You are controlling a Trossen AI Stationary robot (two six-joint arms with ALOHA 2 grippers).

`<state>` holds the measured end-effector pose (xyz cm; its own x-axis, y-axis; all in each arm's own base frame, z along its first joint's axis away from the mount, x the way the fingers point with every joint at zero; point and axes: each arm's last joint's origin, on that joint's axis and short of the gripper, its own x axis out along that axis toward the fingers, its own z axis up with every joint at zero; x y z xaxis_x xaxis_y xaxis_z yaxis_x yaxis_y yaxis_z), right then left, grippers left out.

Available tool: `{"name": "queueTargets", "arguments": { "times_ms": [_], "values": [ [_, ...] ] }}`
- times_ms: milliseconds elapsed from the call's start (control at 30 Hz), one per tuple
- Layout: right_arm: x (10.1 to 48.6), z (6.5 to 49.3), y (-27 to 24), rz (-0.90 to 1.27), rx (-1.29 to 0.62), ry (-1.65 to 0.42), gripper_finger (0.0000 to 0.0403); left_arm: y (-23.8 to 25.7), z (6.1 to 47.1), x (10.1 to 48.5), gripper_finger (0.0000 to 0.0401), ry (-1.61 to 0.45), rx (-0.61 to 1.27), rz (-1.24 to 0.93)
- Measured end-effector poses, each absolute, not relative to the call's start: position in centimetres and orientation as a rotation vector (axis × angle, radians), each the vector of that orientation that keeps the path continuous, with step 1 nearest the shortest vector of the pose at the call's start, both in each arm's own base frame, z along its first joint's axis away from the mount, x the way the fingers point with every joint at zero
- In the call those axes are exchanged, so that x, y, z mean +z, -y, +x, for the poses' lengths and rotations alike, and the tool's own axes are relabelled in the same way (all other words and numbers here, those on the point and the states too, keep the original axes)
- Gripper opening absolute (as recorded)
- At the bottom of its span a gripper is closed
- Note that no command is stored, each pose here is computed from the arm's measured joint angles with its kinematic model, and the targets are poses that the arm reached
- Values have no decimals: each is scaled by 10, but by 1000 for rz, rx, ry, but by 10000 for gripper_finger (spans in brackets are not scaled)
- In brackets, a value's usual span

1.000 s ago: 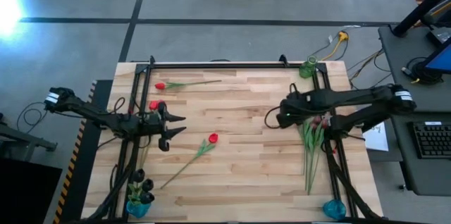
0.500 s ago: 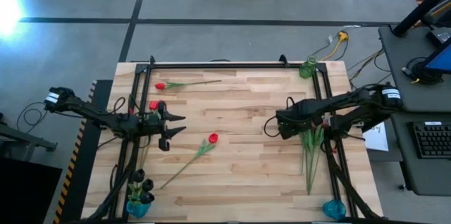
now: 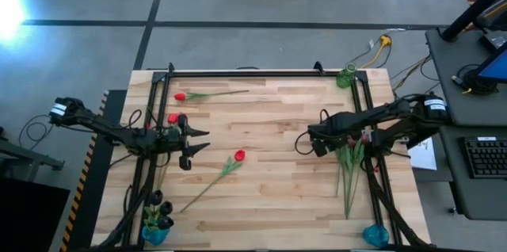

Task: Sort flowers into vase by color
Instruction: Put the black tulip into the left blue vase

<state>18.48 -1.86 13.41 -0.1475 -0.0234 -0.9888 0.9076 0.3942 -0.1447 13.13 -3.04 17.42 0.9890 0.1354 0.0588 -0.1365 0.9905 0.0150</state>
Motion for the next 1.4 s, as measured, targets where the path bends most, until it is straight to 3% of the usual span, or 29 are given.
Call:
{"name": "queueTargets", "arguments": {
  "times_ms": [100,267,500,633,933,1200,1400],
  "values": [
    [140,190,20,805,-976,-1472,16,30,131,174,160,59,143,18],
    [172,216,23,778,-905,-1316,13,30,131,175,160,67,144,18],
    [225,285,15,669,-654,-945,13,30,132,176,160,74,146,16],
    [235,327,11,619,-579,-867,13,30,132,176,160,74,146,16],
    [214,401,28,552,-570,-907,13,30,132,175,160,65,145,16],
    [170,458,44,549,-478,-886,13,30,133,174,160,56,145,22],
    [155,495,55,516,-383,-857,63,30,133,174,160,56,145,23]
  ]
}}
